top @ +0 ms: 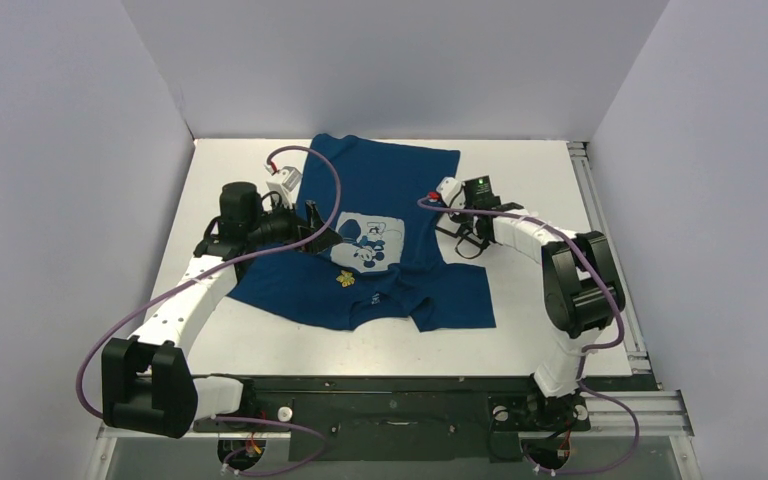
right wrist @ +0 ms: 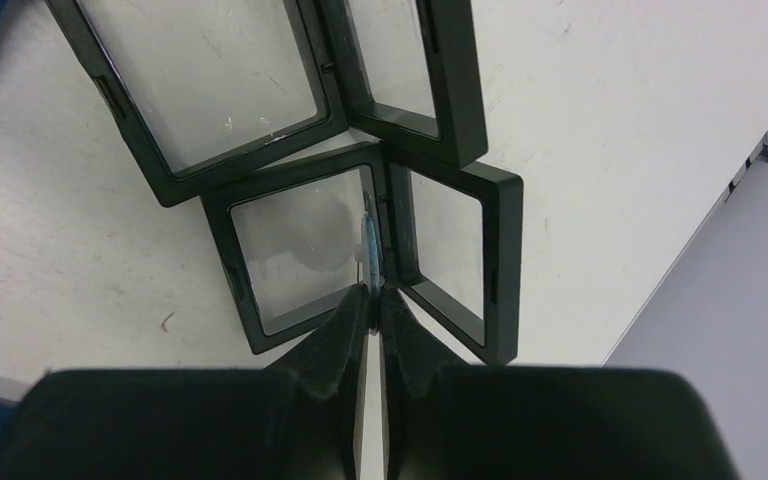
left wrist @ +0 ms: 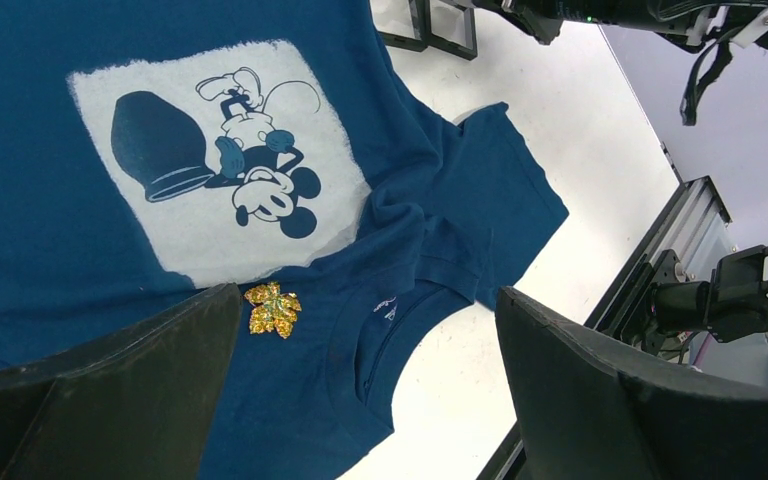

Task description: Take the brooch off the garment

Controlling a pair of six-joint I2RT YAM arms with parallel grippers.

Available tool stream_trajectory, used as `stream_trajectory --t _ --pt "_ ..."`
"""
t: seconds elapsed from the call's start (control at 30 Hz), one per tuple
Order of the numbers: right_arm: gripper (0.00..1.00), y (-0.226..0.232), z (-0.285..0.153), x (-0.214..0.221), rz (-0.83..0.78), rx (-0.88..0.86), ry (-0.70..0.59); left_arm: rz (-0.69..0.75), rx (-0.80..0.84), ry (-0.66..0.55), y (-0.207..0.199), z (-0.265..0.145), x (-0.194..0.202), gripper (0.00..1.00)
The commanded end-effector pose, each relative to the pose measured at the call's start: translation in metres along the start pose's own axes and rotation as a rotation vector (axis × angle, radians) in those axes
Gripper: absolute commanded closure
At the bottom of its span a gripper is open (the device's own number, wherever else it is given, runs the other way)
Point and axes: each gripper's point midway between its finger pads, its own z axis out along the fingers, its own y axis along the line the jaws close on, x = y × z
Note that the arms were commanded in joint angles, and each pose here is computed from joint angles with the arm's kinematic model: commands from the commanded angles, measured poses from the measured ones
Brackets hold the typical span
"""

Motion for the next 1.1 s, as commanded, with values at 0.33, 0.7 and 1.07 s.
stream_trajectory --t 0.33,0.7,1.07 --pt "0.88 -0.007 0.011 -0.007 -0.016 0.007 -0.013 0.053 0.007 -0.055 -0.008 -0.008 -0.027 0.04" --pt "0.66 0.004 -0.007 -0.024 0.038 -0.082 -0.096 0.054 0.017 -0.048 -0.008 -0.007 -0.024 0.04" --pt "0.57 0.007 -0.052 -0.053 0.124 -0.174 -0.223 0.191 -0.020 0.014 0.004 -0.014 -0.015 0.04"
